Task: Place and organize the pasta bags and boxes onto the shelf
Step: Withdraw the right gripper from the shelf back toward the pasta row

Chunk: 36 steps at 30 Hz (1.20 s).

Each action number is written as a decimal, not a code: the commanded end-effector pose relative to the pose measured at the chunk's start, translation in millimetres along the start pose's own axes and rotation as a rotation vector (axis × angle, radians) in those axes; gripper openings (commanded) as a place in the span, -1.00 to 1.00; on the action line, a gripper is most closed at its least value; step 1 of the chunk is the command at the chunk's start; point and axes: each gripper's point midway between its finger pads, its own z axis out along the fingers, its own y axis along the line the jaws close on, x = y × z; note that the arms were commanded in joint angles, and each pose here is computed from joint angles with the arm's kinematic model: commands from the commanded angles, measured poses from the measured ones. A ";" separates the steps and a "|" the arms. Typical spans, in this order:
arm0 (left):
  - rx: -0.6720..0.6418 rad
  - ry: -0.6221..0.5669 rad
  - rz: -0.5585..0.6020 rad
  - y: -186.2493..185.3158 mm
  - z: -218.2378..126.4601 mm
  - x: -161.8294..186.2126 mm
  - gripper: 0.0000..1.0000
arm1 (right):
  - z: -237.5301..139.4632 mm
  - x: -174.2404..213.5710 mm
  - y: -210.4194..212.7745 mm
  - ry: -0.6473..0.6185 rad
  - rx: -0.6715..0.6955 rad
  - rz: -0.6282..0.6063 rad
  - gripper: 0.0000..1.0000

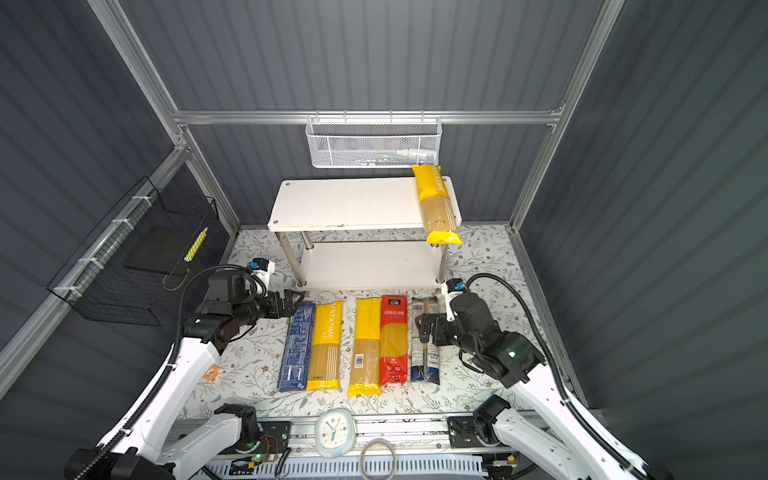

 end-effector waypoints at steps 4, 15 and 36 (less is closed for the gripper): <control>0.047 0.049 0.036 -6.2 7.9 5.9 0.99 | 22.9 20.6 -21.5 0.029 0.092 0.126 0.94; 0.115 0.038 -0.003 -18.8 5.1 3.2 0.99 | 76.6 62.6 -31.2 0.217 0.191 0.235 0.98; 0.024 0.057 0.009 -5.4 -0.9 5.8 0.99 | 126.7 72.6 -37.8 0.268 0.317 0.062 0.98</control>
